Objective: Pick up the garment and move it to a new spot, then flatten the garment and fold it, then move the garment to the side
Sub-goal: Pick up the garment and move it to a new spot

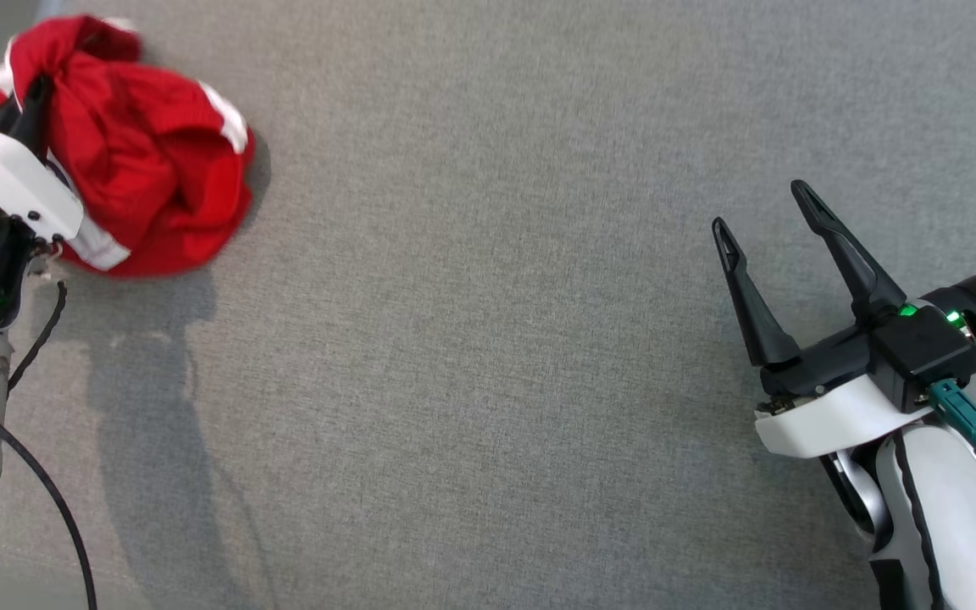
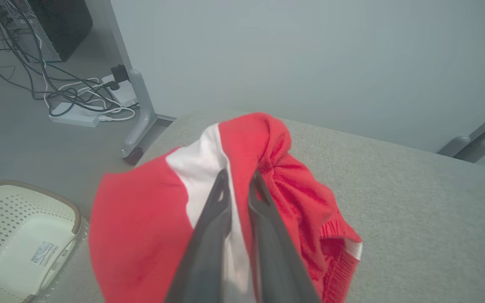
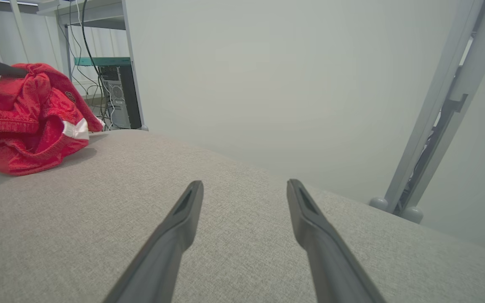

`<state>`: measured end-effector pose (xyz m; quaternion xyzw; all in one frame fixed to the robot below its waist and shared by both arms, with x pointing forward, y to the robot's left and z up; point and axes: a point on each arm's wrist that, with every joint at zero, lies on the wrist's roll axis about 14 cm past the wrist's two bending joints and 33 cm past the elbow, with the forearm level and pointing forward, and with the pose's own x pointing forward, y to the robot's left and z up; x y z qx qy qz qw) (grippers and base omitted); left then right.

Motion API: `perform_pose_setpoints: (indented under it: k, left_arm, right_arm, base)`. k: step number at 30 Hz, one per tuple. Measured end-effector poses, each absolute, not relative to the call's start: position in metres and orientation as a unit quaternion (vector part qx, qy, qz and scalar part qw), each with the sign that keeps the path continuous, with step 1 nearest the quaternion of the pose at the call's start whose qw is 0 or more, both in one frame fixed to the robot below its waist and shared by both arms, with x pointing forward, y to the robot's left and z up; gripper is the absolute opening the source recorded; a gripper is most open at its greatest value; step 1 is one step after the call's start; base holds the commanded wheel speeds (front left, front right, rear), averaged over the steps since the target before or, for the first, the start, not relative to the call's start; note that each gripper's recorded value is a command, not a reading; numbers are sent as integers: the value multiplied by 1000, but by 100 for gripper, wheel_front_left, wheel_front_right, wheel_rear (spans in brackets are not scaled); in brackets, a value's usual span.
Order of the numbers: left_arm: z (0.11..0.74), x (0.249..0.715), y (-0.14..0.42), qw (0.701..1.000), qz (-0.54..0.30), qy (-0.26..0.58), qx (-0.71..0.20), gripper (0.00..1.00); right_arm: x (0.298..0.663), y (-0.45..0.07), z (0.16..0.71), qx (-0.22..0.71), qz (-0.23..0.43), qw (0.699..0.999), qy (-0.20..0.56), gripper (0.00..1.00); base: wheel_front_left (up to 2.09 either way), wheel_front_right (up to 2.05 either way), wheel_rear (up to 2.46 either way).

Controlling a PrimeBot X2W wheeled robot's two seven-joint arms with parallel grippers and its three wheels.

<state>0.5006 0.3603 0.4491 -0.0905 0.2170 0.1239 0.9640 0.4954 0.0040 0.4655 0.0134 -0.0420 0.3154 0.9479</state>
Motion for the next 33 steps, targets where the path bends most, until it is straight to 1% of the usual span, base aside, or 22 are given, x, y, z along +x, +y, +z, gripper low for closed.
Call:
perform_pose_setpoints:
  k: [3,8,12,16,20,24,27,29,33]
  left_arm:
    - [489,509,352,981,109,136,-88,0]
    - [548,509,326,994,65,25,-85,0]
    - [594,505,296,993,18,-54,-100,0]
    - [626,501,255,987,-38,-106,-115,0]
    - [634,497,202,979,-95,-119,-136,0]
    - [632,491,149,972,-150,-115,-137,0]
    - [620,487,111,966,-190,-96,-149,0]
    - [610,485,86,962,-217,-83,-141,0]
    - [586,482,42,953,-250,-47,-163,0]
  right_arm:
    - [490,2,482,16,309,949,-56,100]
    - [479,-8,508,17,291,954,-77,100]
    - [469,-23,528,12,270,958,-94,100]
    - [461,-44,546,6,242,964,-114,100]
    - [454,-70,555,-2,209,970,-124,100]
    - [447,-95,566,-10,176,975,-137,100]
    - [442,-115,569,-15,151,978,-140,100]
    - [438,-127,571,-18,134,981,-142,100]
    - [430,-150,573,-23,101,984,-143,100]
  base:
    - [0,0,0]
    - [0,0,0]
    - [0,0,0]
    - [0,0,0]
    - [0,0,0]
    - [0,0,0]
    - [0,0,0]
    - [0,0,0]
    - [0,0,0]
